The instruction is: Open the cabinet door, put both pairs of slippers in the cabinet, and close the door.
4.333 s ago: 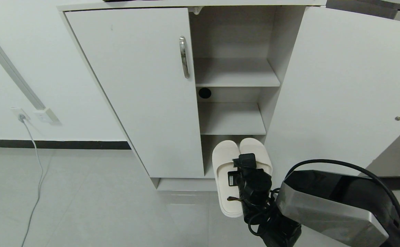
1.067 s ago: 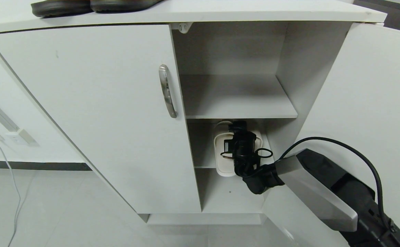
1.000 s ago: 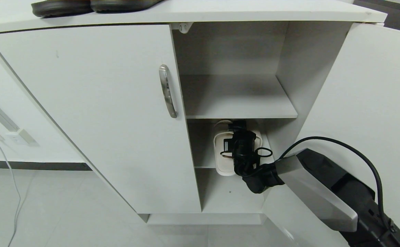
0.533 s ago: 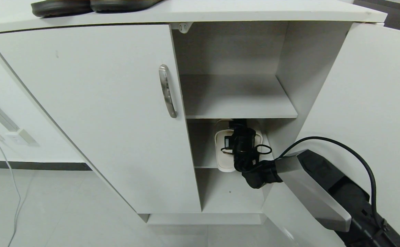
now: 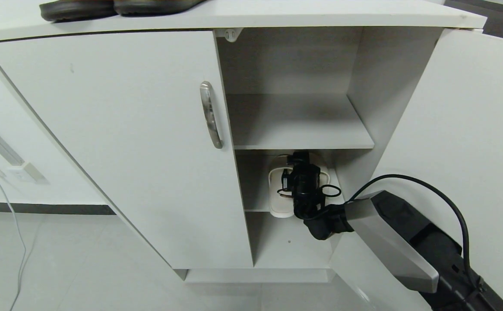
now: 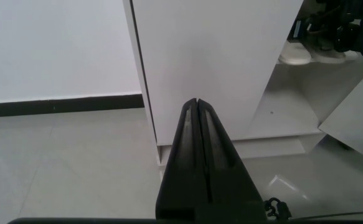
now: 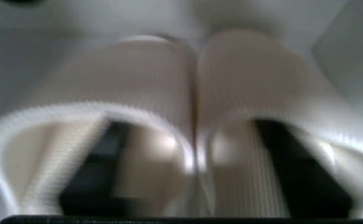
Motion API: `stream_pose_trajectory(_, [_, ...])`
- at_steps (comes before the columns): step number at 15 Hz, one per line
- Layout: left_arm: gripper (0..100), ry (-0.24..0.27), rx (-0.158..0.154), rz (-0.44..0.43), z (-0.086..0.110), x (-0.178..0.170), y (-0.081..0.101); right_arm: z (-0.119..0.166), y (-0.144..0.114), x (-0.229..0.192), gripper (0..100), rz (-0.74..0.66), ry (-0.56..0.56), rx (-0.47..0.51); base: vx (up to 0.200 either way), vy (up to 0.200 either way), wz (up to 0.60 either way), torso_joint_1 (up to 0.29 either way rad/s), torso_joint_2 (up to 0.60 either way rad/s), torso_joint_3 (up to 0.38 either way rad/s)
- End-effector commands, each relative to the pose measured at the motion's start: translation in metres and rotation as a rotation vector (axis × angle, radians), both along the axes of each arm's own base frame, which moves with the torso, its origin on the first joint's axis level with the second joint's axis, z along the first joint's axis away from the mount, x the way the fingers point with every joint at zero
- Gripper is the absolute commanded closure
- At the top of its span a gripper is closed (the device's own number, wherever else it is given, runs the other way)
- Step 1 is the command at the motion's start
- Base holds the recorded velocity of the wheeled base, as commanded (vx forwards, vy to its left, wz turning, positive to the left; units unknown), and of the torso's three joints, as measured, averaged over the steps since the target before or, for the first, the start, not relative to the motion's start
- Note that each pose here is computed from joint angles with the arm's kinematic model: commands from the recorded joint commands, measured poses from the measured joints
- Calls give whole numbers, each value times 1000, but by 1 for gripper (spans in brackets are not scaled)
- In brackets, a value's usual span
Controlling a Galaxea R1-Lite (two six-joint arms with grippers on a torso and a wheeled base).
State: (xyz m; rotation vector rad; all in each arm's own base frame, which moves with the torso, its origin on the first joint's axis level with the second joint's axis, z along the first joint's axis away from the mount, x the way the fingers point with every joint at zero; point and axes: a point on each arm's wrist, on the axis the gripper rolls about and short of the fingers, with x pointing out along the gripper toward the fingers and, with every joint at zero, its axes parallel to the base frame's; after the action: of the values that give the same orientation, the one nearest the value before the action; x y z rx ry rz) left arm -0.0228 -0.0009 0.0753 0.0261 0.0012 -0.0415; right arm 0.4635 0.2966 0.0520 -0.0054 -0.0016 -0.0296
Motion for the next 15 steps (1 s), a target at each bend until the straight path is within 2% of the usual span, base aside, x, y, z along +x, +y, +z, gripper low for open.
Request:
stream_pose_trajectory(1, [100,-2,0,0,0,0,0,5,-3,-10,0,4,16,-12,0,0,0,0,0,0])
stream_pose_trajectory(7, [100,0,0,0,0,0,0,25,-9,-54,0,40,27,-17,0,0,0,0,0,0])
stream_pose_trajectory(11, [100,1,0,0,0,0,0,39,-17,-107,0,95,46,-22,0,0,0,0,0,0])
stream_pose_trajectory(15, [100,0,-2,0,0,0,0,38,-30,-140,0,130,55,-26,0,0,0,0,0,0])
